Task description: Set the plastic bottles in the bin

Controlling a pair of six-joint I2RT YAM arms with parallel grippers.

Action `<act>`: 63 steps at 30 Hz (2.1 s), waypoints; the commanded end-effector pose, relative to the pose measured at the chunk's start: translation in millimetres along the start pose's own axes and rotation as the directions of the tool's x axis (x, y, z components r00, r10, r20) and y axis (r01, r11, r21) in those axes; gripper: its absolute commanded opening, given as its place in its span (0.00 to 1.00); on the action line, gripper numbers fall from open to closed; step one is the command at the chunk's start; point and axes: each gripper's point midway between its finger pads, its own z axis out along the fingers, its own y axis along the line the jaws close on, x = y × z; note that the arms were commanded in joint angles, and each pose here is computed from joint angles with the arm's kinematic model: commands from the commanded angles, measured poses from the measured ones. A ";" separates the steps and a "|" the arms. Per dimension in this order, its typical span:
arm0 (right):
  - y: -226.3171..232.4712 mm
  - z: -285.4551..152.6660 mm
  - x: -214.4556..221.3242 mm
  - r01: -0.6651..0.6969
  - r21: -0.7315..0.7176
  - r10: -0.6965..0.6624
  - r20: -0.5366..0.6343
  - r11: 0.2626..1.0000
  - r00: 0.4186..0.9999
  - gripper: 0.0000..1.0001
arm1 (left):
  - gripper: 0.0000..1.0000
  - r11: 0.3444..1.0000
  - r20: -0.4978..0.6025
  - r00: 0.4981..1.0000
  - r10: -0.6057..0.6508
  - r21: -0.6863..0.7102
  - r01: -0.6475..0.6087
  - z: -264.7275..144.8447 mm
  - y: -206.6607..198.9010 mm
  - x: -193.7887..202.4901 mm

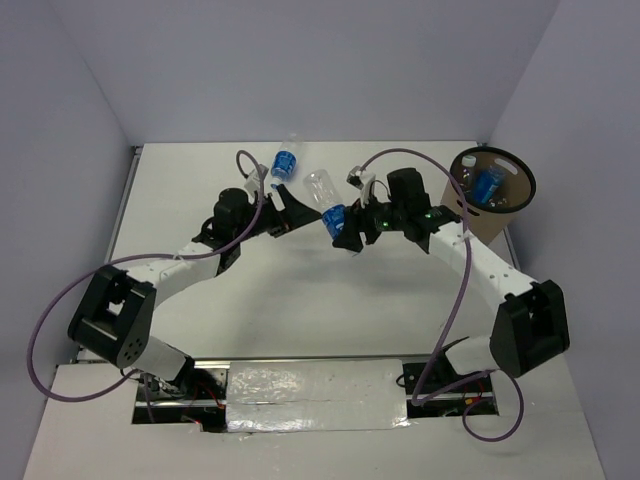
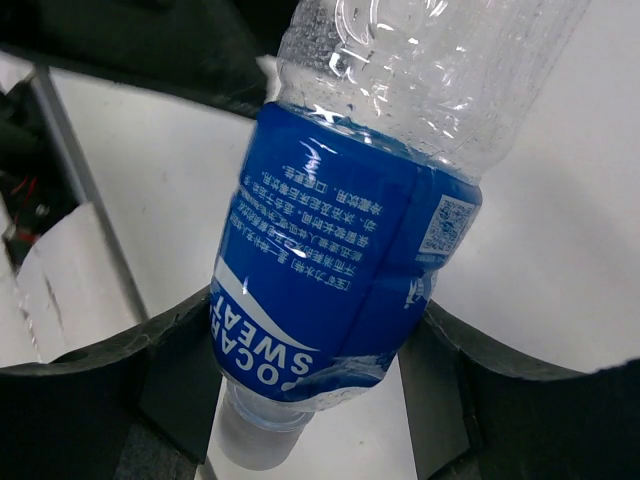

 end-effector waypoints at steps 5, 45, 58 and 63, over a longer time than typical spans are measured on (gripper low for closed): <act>36.5 -19.9 9.3 0.130 -0.146 -0.125 0.040 0.981 0.991 0.15 | 1.00 0.956 0.088 0.995 0.053 0.284 -0.077 9.2 -73.5 -27.8; 79.6 -57.7 -30.1 0.474 -0.131 -0.465 0.098 0.871 0.880 0.97 | 0.23 0.919 0.063 0.970 0.234 0.311 -0.242 -8.0 -90.2 -1.2; 72.1 -50.6 -116.9 0.008 -0.128 0.012 0.155 0.992 0.988 0.99 | 0.15 0.896 -0.006 0.933 0.360 0.281 -0.344 -36.6 -75.7 31.7; 74.2 -28.2 -139.3 -0.124 -0.135 0.147 0.168 0.983 0.975 0.98 | 0.16 0.885 0.005 0.927 0.376 0.293 -0.361 -45.9 -82.4 34.6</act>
